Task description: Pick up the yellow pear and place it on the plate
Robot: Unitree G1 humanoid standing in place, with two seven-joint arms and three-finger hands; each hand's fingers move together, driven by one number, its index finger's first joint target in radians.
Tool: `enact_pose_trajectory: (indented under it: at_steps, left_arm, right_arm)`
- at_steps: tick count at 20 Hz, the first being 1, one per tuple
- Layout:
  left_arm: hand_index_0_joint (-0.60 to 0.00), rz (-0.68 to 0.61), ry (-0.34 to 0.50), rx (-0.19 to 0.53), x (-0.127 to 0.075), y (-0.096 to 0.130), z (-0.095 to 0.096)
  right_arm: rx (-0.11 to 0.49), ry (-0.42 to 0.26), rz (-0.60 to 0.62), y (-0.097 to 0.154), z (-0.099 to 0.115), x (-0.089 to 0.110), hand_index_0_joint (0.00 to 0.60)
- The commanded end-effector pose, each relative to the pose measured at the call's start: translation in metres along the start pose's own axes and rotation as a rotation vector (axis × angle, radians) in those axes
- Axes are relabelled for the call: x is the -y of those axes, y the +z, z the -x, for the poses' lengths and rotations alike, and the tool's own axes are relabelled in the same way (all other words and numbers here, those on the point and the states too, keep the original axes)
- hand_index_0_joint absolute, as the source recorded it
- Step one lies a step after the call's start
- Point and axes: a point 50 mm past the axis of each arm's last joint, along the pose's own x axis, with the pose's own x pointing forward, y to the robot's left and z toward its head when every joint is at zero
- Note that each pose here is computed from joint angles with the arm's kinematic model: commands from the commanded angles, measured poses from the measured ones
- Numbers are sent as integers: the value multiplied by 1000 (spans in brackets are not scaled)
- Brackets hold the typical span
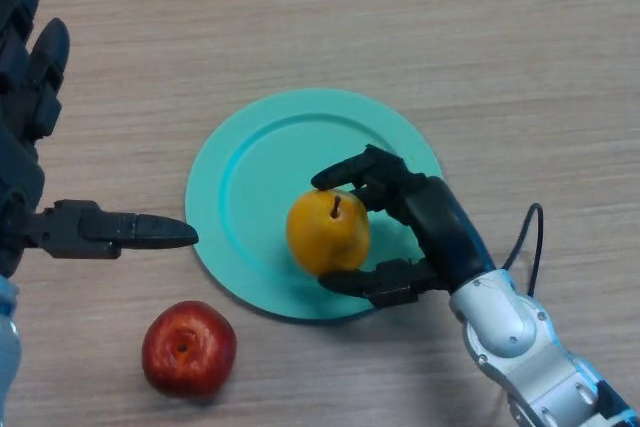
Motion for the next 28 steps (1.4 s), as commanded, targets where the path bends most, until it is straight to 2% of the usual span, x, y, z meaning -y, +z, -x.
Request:
enact_pose_trajectory:
  at_steps: [1, 3, 6, 7, 8, 9, 10, 11, 12, 13, 16, 21, 24, 28]
  left_arm:
    - [0, -48, 31, 209, -11, 36, 0]
    - [0, -49, 46, 215, -14, 36, 1]
    - [0, -65, 50, 205, -15, 35, 4]
    - [0, -68, 48, 202, -16, 34, 5]
    - [0, -72, 47, 198, -16, 35, 5]
    - [0, -74, 47, 199, -16, 35, 5]
    - [0, -77, 46, 199, -15, 34, 5]
    - [0, -80, 46, 200, -15, 34, 6]
    - [0, -83, 45, 201, -14, 34, 6]
    - [0, -83, 44, 202, -14, 34, 6]
    - [0, -80, 41, 204, -15, 35, 6]
    - [0, -66, 38, 209, -14, 33, 3]
    - [0, -62, 36, 204, -14, 29, 1]
    - [0, -54, 5, 169, -9, 22, -1]
  right_arm:
    - [239, -86, -46, 38, -14, 15, 600]
    - [215, -89, -59, 33, -21, 13, 600]
    - [81, -65, -95, 18, -22, 9, 600]
    - [63, -59, -83, 17, -22, 8, 600]
    - [39, -41, -30, 13, -21, 7, 550]
    - [39, -41, -21, 13, -22, 7, 450]
    - [40, -44, -7, 12, -21, 9, 300]
    - [42, -47, 1, 12, -21, 10, 199]
    - [51, -65, -1, 13, -20, 14, 56]
    - [56, -77, -7, 15, -20, 17, 0]
    - [140, -111, -43, 33, -16, 32, 0]
    - [178, -94, -97, 52, 6, 50, 0]
    - [218, -92, -72, 67, 30, 68, 0]
    - [222, -92, -41, 76, 57, 83, 0]
